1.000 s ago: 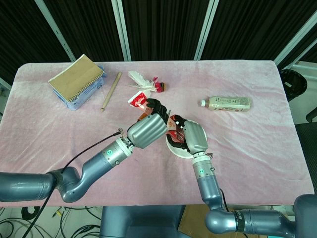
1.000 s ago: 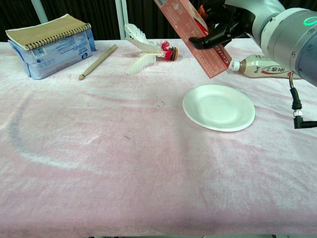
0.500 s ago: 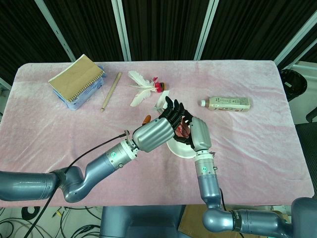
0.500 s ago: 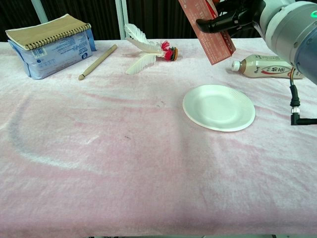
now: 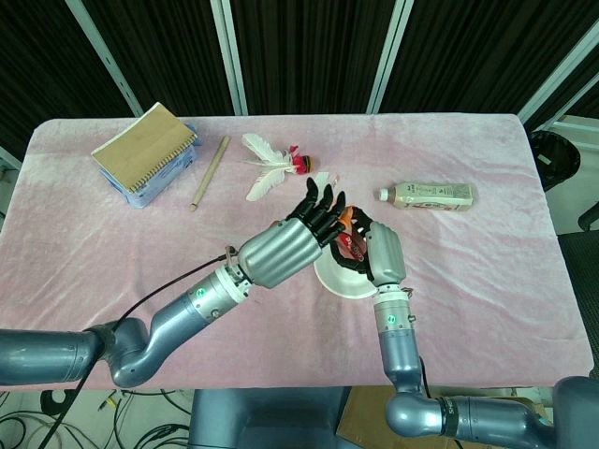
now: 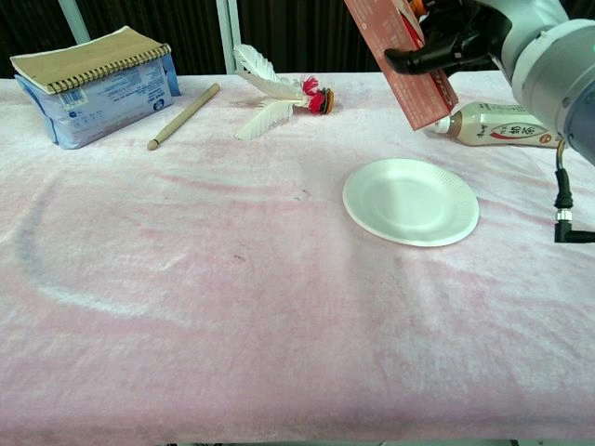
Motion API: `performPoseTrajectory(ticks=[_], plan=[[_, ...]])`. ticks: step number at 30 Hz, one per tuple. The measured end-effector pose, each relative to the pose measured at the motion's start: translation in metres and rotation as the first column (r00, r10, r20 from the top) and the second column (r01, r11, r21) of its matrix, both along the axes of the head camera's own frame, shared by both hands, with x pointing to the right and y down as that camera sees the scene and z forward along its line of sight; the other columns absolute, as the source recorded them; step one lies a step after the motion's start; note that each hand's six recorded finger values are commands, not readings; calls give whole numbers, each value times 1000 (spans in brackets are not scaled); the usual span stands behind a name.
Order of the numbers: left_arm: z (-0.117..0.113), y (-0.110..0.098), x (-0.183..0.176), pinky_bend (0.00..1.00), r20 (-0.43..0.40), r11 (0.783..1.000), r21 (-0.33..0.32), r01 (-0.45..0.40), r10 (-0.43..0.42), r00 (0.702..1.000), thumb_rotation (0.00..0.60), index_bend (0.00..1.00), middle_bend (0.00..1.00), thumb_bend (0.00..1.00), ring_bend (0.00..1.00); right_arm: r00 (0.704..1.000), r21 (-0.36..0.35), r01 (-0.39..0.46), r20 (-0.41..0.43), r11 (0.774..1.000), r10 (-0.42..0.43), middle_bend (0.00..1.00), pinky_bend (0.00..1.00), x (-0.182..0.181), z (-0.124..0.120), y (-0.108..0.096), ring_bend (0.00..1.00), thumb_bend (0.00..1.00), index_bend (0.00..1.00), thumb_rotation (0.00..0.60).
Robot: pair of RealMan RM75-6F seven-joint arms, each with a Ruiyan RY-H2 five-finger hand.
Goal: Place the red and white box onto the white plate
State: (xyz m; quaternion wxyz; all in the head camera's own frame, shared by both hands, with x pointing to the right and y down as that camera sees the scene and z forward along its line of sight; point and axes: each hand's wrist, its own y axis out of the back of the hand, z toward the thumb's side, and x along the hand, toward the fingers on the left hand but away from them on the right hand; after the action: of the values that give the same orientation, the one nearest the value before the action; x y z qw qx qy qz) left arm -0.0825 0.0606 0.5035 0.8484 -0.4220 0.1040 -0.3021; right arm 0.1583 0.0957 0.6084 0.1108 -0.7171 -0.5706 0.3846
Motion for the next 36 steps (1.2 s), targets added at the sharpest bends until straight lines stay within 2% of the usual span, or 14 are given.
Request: performPoseTrajectory(ticks=[2,6,15,18,24,27,30,32,36], plan=[[-2,-2,-18,242,-30,997,-45,56,-57,998,600,110,125,48,139,999,-19,18,-33,1000,-18,502,477,4,7,6,445,466,561,600],[-6,-3,-59,237,-93,974,-156,163,-178,980,600,110,117,46,124,992,-62,66,-105,996,-72,502,477,12,22,19,445,466,561,600],[-4,19,-139,214,-144,908,-317,273,-331,933,600,105,89,41,102,969,-125,86,-220,988,-112,499,477,28,59,36,441,466,561,600],[-4,25,-159,207,-156,888,-353,295,-367,917,600,105,85,41,94,958,-134,96,-255,986,-128,492,471,30,70,39,430,466,561,600],[-5,33,-190,194,-162,865,-379,327,-410,897,600,101,73,39,86,947,-155,115,-282,981,-156,450,406,29,82,45,387,451,542,600],[-4,36,-205,186,-158,852,-390,350,-437,886,600,98,69,37,80,936,-166,132,-303,977,-178,378,305,29,88,48,310,417,467,600],[-2,38,-220,185,-154,836,-403,373,-463,873,600,98,68,37,80,923,-179,150,-327,972,-203,224,172,29,94,50,132,337,311,600],[-1,39,-228,184,-152,827,-410,385,-478,865,600,97,67,37,80,910,-189,162,-352,968,-221,160,142,29,99,51,59,309,246,600],[-1,43,-242,183,-148,819,-418,394,-489,860,600,92,64,37,80,896,-190,177,-376,966,-238,67,120,26,103,52,2,265,118,600]])
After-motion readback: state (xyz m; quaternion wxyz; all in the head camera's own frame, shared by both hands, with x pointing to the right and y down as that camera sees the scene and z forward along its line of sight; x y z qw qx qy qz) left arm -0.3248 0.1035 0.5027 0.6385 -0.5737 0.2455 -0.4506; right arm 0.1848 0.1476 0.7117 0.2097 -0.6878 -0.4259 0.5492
